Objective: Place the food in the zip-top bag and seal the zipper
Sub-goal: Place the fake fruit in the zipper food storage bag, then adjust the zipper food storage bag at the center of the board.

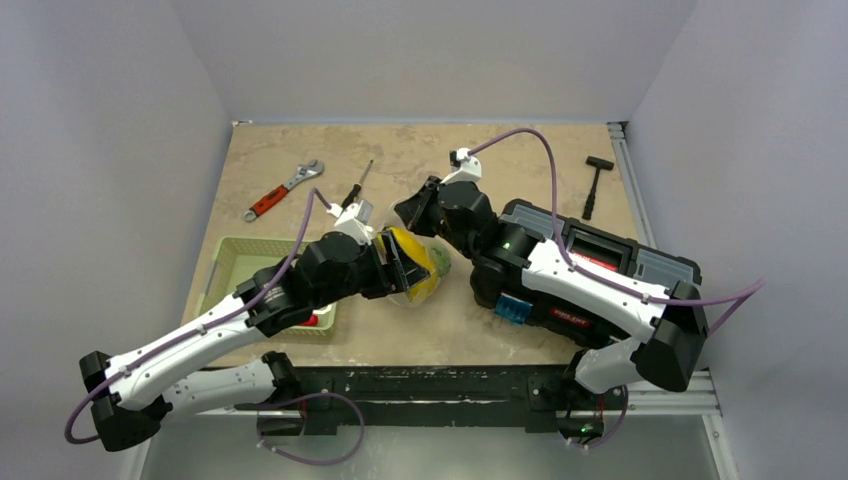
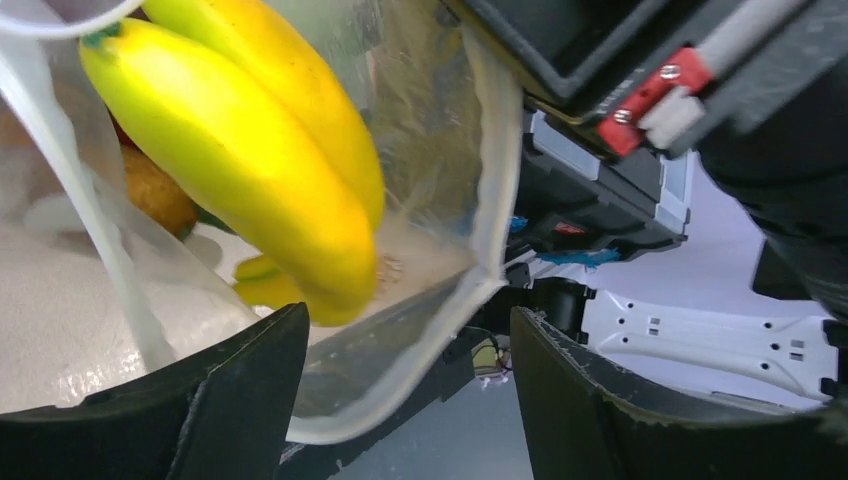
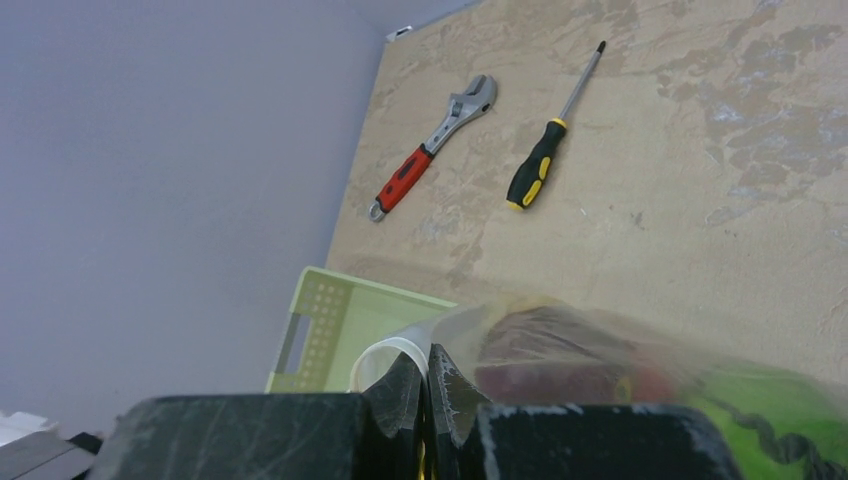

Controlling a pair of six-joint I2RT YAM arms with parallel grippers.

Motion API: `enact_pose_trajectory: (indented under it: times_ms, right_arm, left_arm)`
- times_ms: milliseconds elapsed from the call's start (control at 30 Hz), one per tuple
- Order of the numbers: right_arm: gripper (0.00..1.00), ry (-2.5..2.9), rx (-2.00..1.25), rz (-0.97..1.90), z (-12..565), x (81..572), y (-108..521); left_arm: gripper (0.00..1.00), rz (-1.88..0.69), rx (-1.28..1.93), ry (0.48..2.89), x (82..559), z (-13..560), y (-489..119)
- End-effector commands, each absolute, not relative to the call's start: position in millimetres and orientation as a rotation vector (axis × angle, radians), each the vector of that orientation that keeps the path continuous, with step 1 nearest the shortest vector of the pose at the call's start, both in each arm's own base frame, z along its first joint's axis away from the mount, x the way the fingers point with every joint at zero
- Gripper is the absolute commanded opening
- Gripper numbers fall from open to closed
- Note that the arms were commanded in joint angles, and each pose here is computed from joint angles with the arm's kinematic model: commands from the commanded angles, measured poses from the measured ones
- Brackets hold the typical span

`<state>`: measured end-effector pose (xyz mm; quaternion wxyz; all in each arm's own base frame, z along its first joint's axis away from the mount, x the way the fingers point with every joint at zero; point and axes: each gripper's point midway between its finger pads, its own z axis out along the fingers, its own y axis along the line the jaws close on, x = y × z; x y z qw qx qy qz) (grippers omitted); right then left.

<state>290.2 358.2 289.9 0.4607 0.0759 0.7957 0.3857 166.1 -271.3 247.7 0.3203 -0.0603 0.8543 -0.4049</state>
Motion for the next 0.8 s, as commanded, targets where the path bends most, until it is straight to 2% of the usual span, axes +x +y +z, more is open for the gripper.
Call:
enact_pose_trajectory:
  times_ms: [0, 167, 233, 333, 367, 400, 533, 600, 667, 767]
  right_arm:
    - [0.0, 1.842, 0.217, 0.985, 328.1, 296.9, 349.5]
    - [0.0, 1.857, 0.217, 0.975, 322.5, 299.9, 348.5]
    - [0.0, 1.865, 0.213, 0.981, 320.3, 300.9, 350.5]
    - [0.0, 1.874, 0.202, 0.999, 320.1, 300.9, 353.8]
    - [0.0, 1.877, 0.196, 1.003, 320.2, 300.7, 354.9]
    - [0.0, 1.878, 0.193, 1.008, 320.9, 300.2, 355.7]
    - [0.0, 1.884, 0.178, 1.022, 321.7, 297.7, 356.8]
    - [0.0, 1.89, 0.165, 1.025, 320.7, 295.6, 357.0]
    - [0.0, 1.893, 0.158, 1.023, 320.5, 294.9, 356.9]
    - [0.0, 1.9, 0.142, 1.022, 320.2, 293.6, 357.6]
  left_arm:
    - [0.75, -1.023, -0.065, 2.21, 156.2, 275.9, -251.0]
    - [0.75, -0.955, 0.006, 2.194, 139.7, 289.4, -215.2]
    - [0.69, -0.943, -0.017, 2.153, 136.6, 292.6, -198.2]
    - [0.54, -0.876, -0.094, 2.142, 138.7, 277.0, -177.3]
    - [0.53, -0.859, -0.113, 2.142, 139.8, 271.7, -173.4]
    - [0.53, -0.841, -0.121, 2.145, 141.3, 265.6, -171.7]
    - [0.68, -0.772, -0.097, 2.17, 149.8, 250.2, -176.3]
    - [0.67, -0.789, -0.058, 2.189, 152.6, 248.5, -188.7]
    - [0.64, -0.845, -0.009, 2.206, 154.0, 245.7, -206.7]
    - [0.48, -0.865, 0.001, 2.238, 158.4, 235.0, -218.7]
